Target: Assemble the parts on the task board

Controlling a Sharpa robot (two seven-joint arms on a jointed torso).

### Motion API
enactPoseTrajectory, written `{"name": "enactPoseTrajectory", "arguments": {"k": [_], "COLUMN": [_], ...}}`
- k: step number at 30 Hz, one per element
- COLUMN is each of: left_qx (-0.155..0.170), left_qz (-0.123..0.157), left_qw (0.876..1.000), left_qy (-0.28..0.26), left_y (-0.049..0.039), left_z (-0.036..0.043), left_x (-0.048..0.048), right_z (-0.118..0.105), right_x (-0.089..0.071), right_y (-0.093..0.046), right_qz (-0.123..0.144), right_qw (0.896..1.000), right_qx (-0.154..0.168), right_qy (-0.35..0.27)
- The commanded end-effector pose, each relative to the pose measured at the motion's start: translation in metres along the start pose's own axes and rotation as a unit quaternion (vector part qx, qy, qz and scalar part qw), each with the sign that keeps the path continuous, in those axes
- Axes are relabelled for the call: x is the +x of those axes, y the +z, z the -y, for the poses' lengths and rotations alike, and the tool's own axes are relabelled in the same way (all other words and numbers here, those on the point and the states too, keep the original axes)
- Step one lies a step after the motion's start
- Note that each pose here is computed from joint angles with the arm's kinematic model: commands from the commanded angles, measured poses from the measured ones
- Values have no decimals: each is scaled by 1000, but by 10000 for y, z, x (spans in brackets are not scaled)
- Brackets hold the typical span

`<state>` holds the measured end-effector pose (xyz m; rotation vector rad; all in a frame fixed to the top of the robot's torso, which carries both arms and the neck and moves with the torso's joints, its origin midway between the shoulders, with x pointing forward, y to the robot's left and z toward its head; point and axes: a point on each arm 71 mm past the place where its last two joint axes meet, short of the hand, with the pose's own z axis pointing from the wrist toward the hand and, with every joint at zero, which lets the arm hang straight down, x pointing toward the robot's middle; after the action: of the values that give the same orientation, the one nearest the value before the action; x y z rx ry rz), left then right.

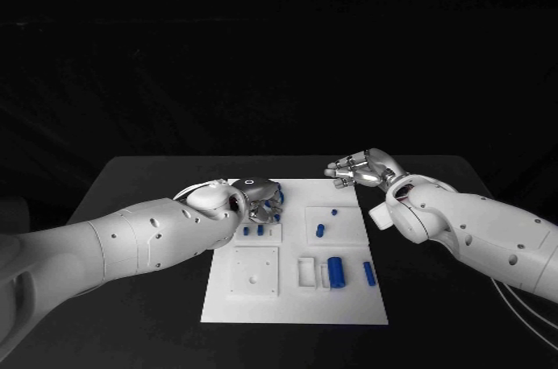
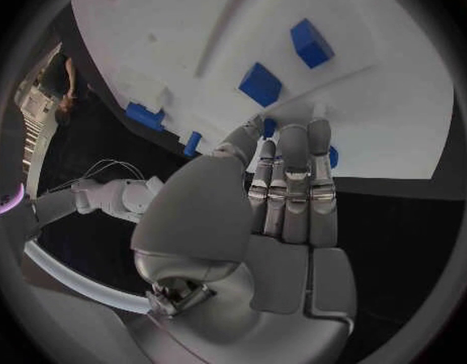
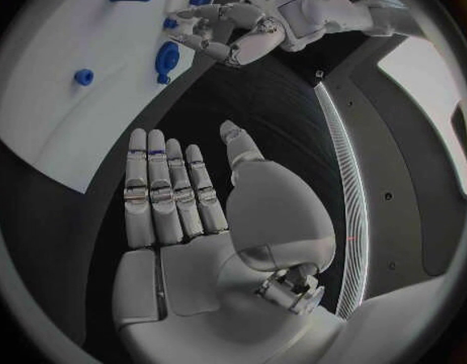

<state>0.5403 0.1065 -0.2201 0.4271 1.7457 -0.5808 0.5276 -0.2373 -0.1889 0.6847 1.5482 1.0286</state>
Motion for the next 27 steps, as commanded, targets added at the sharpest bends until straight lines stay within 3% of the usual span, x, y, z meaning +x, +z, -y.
{"name": "enactPoseTrajectory", "arguments": {"k": [1,27], "left_qx": [7,10], "left_qz": [3,-14], "left_qw": [1000,1000], "left_qy": [3,-1], "left_y": [11,34], "left_z": [23,47], "left_x": [23,123], "right_z": [-14,-14], "right_x": [4,3], "right_y": [-3,-8], "right_qz": [-1,-3], "right_qw": [1000,1000], "right_qx": [-7,-6], "right_qy": [0,0]}}
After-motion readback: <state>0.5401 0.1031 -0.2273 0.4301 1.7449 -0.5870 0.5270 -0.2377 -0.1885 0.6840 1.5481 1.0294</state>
